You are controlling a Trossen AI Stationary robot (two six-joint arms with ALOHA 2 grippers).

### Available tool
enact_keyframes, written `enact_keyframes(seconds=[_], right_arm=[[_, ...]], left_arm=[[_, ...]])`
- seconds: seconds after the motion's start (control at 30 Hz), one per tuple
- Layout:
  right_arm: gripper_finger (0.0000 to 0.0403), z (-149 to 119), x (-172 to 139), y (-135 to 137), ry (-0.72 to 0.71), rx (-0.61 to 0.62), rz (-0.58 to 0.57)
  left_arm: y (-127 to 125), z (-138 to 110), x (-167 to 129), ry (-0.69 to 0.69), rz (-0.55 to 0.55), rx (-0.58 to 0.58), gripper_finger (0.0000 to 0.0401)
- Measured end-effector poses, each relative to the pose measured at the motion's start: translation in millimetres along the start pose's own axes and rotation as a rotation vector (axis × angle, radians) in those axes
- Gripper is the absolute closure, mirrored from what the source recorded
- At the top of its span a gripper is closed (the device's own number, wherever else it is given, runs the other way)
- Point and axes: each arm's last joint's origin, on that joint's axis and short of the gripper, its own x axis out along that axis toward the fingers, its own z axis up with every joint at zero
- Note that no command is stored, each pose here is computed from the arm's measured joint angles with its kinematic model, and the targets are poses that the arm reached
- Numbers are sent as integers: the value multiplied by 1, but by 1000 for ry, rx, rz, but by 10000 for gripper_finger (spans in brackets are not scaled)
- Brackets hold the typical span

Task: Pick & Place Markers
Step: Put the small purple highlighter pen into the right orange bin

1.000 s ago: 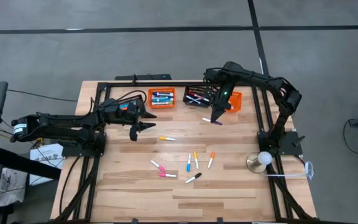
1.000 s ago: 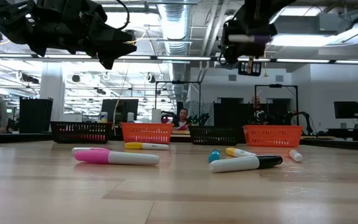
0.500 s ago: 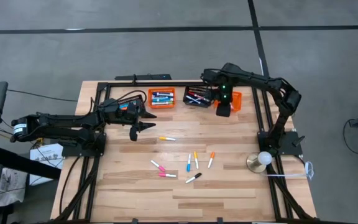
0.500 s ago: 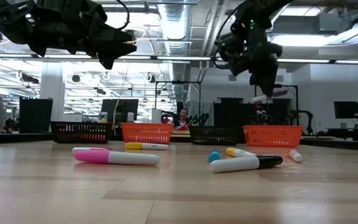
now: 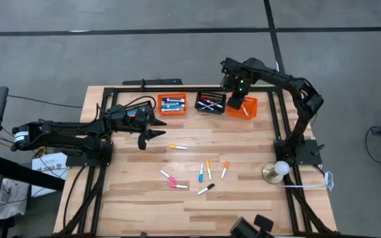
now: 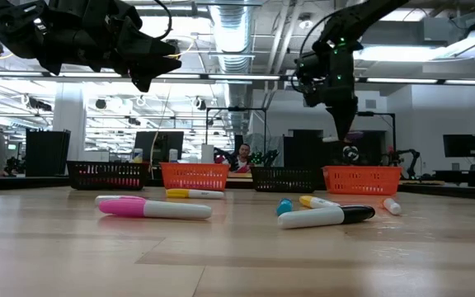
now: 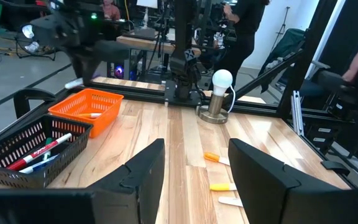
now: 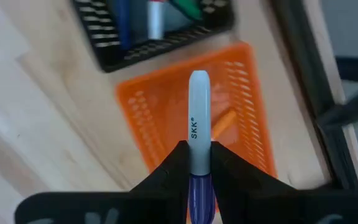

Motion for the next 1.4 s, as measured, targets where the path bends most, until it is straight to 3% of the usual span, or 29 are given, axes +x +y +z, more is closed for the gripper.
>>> enact_keyframes(seconds=[0.2,0.4,1.0,1.4], right_arm=[[356,-8,1,-24,-1,92,8],[355,-11,10,-32,-28,143,44],[355,-30,73,-23,7,124,82],[352,-27,74,-24,-29,115,69]], left_arm=[[0,0,0,0,0,0,224],[0,0,0,0,0,0,224],[0,0,0,0,1,0,224],[0,0,0,0,5,0,224]])
